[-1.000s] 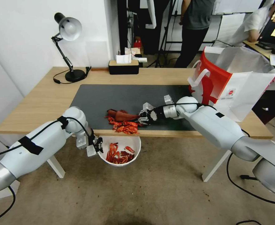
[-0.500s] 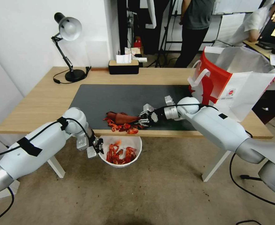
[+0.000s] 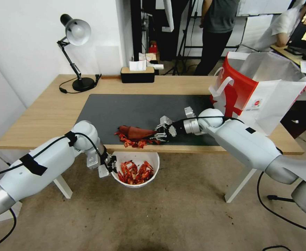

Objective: Sweep shrimp from table into container with towel, then put container into takeout bag.

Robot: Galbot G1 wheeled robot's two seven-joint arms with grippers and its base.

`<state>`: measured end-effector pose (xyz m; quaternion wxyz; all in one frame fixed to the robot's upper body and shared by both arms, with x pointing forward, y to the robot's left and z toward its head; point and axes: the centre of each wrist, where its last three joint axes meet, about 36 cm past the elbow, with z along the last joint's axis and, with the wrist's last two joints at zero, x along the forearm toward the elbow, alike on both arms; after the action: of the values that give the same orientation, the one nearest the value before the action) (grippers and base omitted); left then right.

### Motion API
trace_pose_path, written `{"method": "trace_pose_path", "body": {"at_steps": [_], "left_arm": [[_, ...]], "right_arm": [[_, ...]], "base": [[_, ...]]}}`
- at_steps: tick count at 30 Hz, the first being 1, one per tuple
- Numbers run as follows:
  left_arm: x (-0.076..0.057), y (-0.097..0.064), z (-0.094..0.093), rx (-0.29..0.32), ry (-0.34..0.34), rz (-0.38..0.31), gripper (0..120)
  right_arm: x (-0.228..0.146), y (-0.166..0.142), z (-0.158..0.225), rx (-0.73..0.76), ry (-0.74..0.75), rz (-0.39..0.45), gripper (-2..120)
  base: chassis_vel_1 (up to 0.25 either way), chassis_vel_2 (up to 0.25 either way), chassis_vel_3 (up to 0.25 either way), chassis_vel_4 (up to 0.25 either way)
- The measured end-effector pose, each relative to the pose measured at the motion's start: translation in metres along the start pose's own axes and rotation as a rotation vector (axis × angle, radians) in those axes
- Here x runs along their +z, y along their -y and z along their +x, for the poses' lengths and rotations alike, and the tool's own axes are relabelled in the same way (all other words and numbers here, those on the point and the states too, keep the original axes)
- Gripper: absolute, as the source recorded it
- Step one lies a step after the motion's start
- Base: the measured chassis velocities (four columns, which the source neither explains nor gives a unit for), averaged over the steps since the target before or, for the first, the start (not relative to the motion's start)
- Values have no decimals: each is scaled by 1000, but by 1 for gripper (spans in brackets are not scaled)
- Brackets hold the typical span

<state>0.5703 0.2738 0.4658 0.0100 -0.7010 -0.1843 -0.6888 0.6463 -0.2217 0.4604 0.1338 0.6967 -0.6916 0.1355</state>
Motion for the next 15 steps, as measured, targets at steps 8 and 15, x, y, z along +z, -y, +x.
{"method": "trace_pose_path", "body": {"at_steps": [8,15], "left_arm": [[2,2,3,3,-6,3,0],[1,2,4,4,-7,1,0]], "right_arm": [[7,-23,5,-26,-5,-6,6],[12,-40,13,-39,2,-19,6]], "base": [[0,0,0,0],[0,0,0,0]]}}
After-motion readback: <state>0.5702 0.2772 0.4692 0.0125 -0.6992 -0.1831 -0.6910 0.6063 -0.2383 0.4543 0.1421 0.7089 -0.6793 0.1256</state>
